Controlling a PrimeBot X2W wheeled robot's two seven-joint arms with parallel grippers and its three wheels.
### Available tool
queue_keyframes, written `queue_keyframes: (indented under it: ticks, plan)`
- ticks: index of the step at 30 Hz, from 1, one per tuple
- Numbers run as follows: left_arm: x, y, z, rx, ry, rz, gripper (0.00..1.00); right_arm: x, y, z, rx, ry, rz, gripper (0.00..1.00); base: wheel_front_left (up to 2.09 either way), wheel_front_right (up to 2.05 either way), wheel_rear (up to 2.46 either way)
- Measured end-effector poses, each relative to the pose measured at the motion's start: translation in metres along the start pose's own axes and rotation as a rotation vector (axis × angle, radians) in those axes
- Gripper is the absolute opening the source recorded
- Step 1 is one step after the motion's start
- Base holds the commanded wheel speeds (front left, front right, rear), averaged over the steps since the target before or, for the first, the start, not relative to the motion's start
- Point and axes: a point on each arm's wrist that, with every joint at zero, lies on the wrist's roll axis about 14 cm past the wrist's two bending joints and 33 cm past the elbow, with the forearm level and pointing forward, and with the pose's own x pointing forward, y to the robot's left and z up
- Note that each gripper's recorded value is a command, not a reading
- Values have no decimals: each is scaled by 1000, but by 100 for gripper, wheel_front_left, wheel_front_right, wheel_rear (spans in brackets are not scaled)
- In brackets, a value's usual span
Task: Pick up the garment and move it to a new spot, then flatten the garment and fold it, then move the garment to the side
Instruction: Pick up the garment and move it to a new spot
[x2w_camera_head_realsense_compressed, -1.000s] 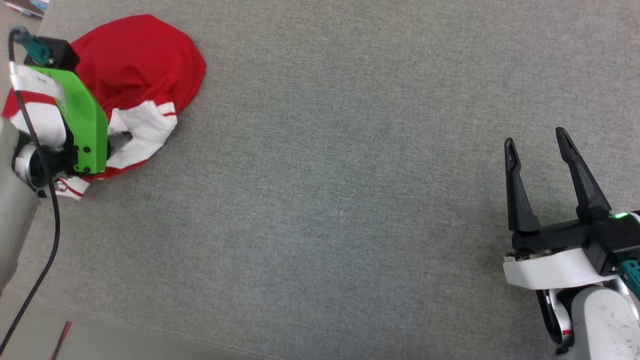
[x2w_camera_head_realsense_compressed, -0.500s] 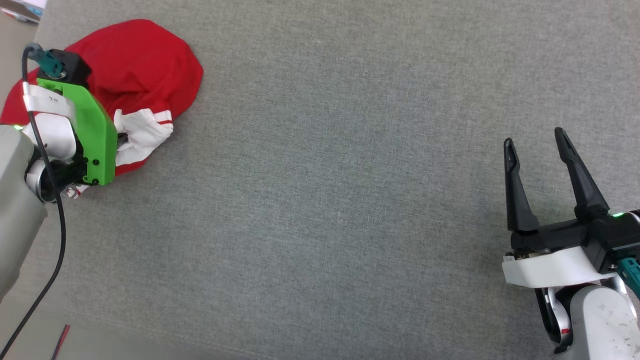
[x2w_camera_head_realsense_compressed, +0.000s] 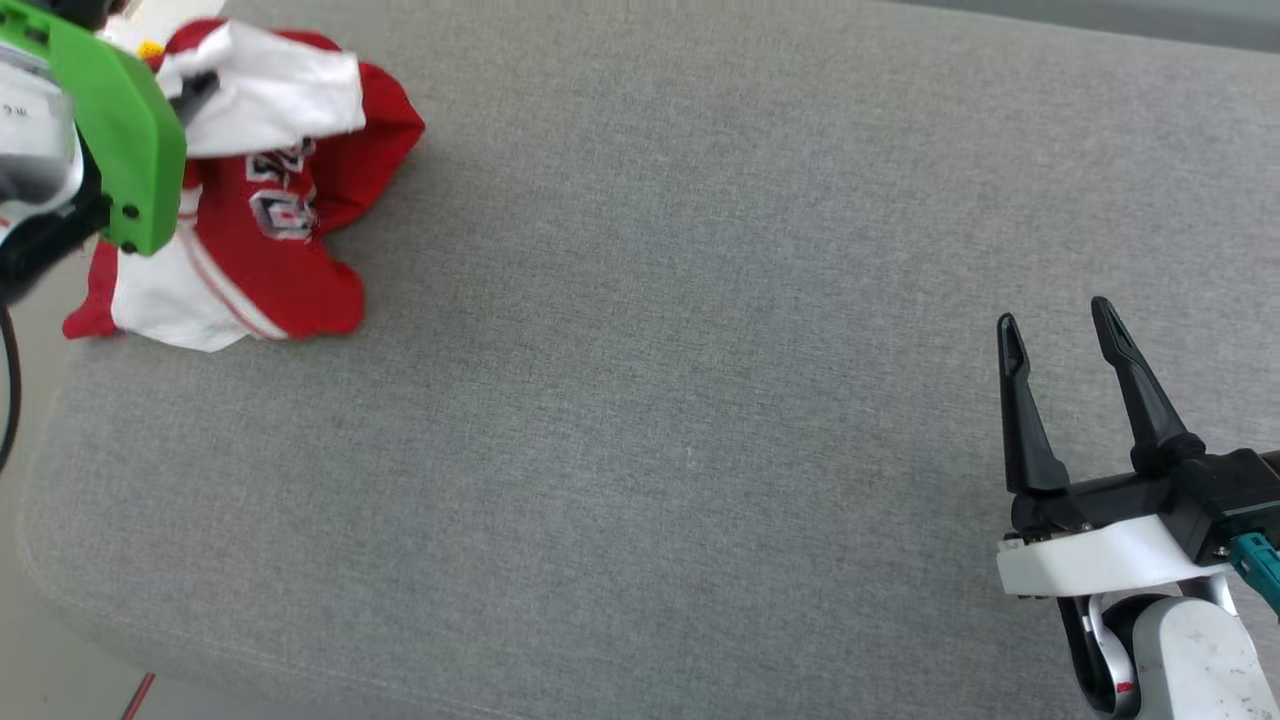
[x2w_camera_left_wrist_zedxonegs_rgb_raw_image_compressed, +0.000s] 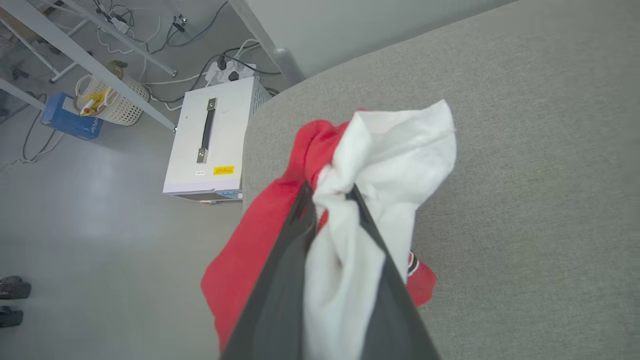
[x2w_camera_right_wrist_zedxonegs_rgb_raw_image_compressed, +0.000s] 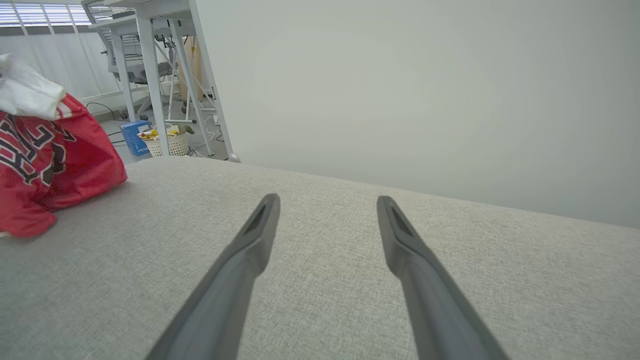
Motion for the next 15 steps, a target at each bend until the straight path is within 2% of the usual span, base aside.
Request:
queue_keyframes:
  ticks: [5, 15]
  plan:
    - [-6, -20, 61, 124, -135, -45, 0, -5, -7, 10, 2, -17, -25, 100, 0, 0, 0]
    - [10, -129, 154, 318, -345, -264, 0, -27, -40, 15, 10, -13, -134, 100, 0, 0, 0]
